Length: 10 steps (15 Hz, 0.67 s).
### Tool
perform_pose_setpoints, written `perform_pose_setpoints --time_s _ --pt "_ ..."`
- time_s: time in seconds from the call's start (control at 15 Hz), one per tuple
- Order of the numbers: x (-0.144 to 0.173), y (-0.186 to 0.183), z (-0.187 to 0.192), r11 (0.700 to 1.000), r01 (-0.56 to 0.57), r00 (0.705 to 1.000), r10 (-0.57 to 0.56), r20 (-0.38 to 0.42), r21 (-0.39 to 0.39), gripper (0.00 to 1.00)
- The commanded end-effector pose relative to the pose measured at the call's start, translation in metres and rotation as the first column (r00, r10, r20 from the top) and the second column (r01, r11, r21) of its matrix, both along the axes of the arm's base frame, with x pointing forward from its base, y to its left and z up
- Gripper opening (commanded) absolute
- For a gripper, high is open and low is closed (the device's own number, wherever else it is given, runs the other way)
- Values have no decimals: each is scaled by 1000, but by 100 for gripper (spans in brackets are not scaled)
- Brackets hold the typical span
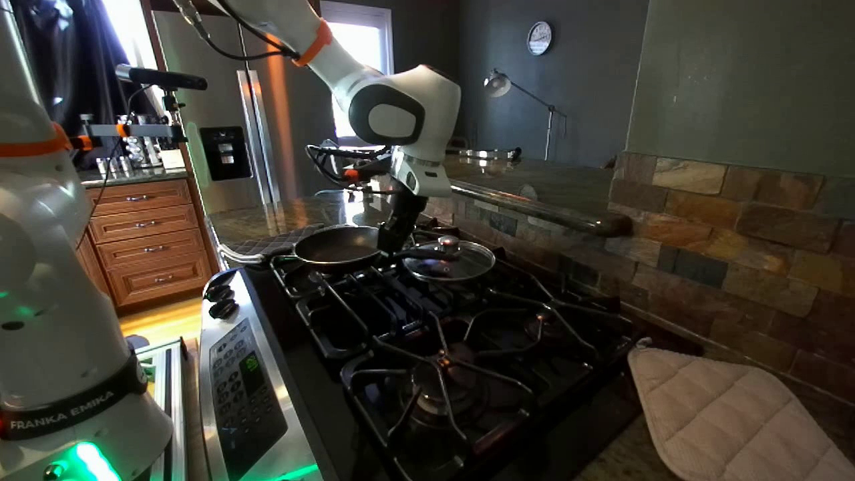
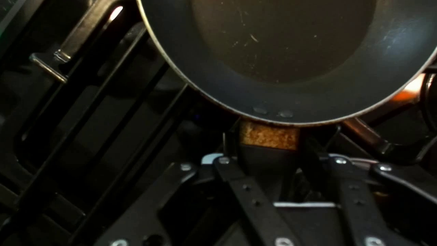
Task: Slide the pan to the bottom left stove plate and put the glass lid on the pan
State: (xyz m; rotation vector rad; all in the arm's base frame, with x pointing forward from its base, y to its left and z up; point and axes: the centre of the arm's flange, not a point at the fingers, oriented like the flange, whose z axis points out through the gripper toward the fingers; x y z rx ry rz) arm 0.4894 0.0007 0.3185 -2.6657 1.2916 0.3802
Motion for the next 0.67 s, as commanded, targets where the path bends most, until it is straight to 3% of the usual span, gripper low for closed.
perform_pose_setpoints --time_s 0.0,0.6 --pt "12 24 1 1000 -13 1000 13 0 -1 23" --pt "5 50 2 996 -90 996 90 7 -14 23"
